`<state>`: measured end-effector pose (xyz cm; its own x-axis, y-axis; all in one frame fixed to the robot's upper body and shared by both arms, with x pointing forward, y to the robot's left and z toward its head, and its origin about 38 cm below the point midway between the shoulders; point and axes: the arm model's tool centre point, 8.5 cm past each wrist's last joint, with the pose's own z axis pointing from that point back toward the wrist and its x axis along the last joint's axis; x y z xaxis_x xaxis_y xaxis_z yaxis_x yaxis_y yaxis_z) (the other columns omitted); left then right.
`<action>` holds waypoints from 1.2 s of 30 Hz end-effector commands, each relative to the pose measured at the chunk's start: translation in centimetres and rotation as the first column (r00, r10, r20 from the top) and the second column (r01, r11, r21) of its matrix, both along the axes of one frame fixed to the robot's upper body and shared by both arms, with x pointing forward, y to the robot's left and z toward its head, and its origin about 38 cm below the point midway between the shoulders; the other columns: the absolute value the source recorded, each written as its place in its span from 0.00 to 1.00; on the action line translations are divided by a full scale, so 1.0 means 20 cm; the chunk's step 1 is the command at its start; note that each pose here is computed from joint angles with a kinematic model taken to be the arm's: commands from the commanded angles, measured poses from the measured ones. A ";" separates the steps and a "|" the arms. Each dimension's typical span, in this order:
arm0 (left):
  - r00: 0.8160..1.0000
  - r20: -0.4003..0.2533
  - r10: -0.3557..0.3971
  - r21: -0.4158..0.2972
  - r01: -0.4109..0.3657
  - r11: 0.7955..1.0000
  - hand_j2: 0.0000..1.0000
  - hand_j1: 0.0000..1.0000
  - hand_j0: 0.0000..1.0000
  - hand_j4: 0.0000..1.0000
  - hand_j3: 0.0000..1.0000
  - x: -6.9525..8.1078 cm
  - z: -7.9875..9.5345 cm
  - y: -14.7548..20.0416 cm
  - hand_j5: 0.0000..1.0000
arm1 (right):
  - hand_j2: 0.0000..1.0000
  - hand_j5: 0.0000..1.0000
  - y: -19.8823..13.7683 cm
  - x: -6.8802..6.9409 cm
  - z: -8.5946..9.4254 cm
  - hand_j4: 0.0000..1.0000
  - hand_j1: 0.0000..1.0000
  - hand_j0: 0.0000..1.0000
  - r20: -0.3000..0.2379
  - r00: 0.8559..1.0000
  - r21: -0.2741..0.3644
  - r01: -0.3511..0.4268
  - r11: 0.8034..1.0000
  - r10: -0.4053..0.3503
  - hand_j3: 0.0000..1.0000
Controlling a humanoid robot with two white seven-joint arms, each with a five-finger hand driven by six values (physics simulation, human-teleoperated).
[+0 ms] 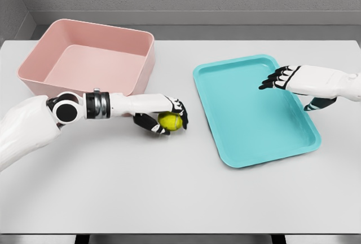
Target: Put the tennis from the blue tray into the pink basket with both arms
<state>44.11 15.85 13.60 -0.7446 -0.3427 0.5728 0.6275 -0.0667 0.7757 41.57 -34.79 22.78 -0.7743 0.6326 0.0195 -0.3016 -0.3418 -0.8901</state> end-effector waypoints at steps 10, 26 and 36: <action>0.998 0.056 -0.005 -0.031 0.007 1.000 0.51 0.51 0.51 0.51 0.51 0.00 0.15 0.05 0.51 | 1.00 1.00 0.00 0.00 0.01 1.00 1.00 1.00 0.002 1.000 0.004 0.004 1.000 -0.004 1.00; 0.989 0.145 0.040 -0.084 -0.028 0.996 0.51 0.51 0.51 0.51 0.51 0.06 0.37 0.13 0.51 | 1.00 1.00 -0.01 0.00 0.00 1.00 1.00 1.00 -0.005 1.000 -0.001 0.005 1.000 -0.005 1.00; 0.978 0.181 0.103 -0.099 -0.086 0.991 0.51 0.51 0.51 0.51 0.51 0.11 0.45 0.24 0.51 | 1.00 1.00 0.00 -0.01 -0.01 1.00 1.00 1.00 -0.005 1.000 -0.002 0.002 1.000 -0.002 1.00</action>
<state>46.05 20.21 22.22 -0.8121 -0.3603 0.4590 0.4763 0.0453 0.8781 41.45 -34.83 22.54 -0.7745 0.6323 0.0191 -0.3059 -0.3479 -0.8862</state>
